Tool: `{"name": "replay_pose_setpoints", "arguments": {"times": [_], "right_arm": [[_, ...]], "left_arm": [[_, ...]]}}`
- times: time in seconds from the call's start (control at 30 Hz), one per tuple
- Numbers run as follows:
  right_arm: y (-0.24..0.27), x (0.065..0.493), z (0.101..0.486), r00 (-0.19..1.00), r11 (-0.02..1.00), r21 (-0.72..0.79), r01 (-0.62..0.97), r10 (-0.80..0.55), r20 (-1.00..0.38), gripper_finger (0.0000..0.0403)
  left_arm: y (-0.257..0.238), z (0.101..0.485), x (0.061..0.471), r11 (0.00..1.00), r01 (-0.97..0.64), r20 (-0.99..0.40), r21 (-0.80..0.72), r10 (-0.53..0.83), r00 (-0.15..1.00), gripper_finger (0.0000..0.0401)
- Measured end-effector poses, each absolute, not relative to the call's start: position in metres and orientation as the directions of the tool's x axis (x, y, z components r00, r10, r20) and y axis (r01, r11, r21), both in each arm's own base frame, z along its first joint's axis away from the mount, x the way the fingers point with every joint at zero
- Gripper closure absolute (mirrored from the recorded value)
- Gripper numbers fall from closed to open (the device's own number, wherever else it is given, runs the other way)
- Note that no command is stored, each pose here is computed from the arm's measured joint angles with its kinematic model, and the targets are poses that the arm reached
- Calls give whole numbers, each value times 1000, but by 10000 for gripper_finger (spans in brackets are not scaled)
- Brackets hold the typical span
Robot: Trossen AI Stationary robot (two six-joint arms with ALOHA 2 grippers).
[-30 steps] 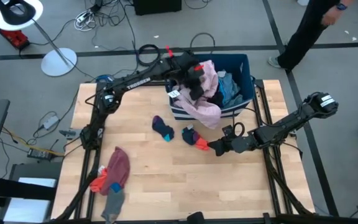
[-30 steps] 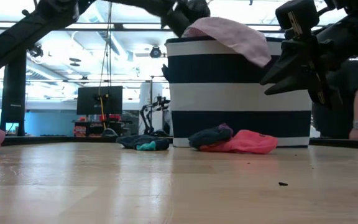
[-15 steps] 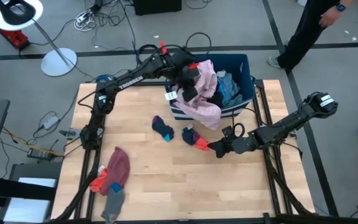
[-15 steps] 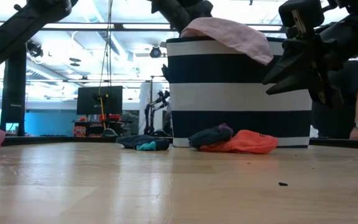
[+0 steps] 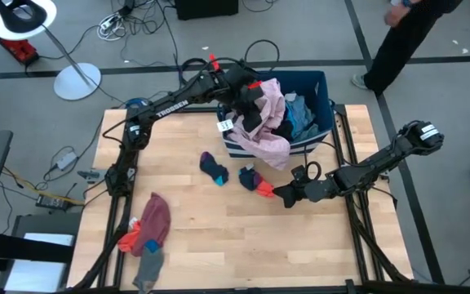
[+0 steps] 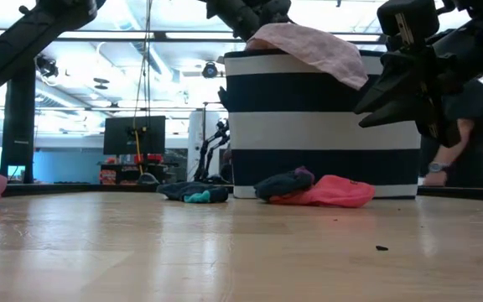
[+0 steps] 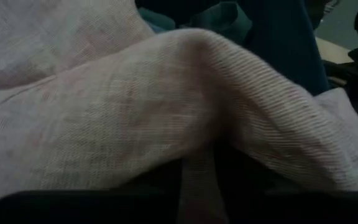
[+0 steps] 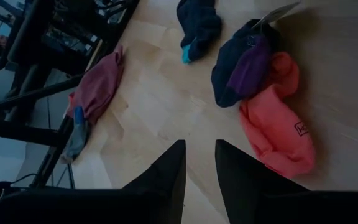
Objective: Sort clothes
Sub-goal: Put the pink polo shirt into the blue bin
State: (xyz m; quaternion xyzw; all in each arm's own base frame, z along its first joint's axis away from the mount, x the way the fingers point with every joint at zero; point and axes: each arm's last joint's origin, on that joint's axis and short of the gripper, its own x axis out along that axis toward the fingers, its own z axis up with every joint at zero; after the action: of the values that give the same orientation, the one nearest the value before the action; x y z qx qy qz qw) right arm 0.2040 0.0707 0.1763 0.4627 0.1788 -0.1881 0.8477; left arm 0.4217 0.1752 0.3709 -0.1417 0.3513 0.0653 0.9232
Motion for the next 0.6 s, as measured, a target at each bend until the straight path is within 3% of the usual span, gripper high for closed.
{"name": "replay_pose_setpoints", "arguments": {"times": [0.13, 0.6], "right_arm": [[71, 204, 176, 865, 501, 717, 485, -154, -477, 314], [71, 204, 176, 865, 506, 715, 483, -152, -478, 314]], "left_arm": [[175, 369, 420, 941, -257, -685, -221, 38, 728, 276], [159, 420, 380, 951, -267, -650, -154, 106, 753, 273]]}}
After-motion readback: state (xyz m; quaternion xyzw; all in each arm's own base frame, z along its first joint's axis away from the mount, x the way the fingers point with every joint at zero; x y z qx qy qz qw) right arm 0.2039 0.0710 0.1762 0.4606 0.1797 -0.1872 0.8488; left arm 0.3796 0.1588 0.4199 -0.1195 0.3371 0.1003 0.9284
